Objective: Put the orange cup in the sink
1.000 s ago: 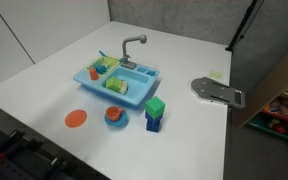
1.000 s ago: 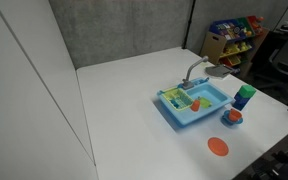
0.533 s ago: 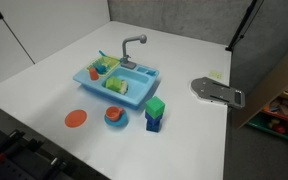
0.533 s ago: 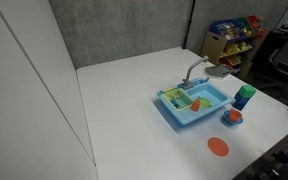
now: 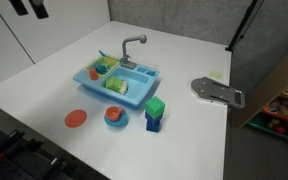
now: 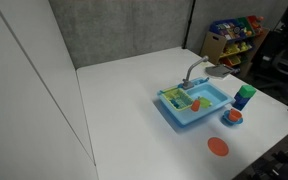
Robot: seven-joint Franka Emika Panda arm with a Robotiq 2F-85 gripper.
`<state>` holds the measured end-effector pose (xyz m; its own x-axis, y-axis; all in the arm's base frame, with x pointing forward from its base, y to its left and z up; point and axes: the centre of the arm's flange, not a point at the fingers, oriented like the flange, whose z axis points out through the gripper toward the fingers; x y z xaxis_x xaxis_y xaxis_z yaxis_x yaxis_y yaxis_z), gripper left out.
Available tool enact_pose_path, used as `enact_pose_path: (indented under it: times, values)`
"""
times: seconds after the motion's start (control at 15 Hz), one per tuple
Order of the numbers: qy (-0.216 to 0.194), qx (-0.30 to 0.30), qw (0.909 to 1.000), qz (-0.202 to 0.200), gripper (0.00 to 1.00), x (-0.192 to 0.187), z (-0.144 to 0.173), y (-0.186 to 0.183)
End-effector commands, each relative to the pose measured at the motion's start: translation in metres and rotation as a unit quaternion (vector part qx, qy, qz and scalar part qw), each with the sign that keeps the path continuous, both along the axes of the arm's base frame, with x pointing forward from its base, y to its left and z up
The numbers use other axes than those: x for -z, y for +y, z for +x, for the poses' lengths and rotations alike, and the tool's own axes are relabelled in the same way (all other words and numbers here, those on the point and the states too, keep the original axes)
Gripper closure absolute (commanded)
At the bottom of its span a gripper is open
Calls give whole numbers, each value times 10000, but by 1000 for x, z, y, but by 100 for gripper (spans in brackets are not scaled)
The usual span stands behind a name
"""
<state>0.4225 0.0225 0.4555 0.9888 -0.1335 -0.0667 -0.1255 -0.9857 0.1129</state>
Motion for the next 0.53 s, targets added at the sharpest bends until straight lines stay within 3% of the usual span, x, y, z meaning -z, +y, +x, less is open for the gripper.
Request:
enact_pose_path:
  times: [0.0,0.47]
  values:
    - [-104,72,9997,215,0,18,46,13]
    - [-451,126,9983,353,0,92,101,32]
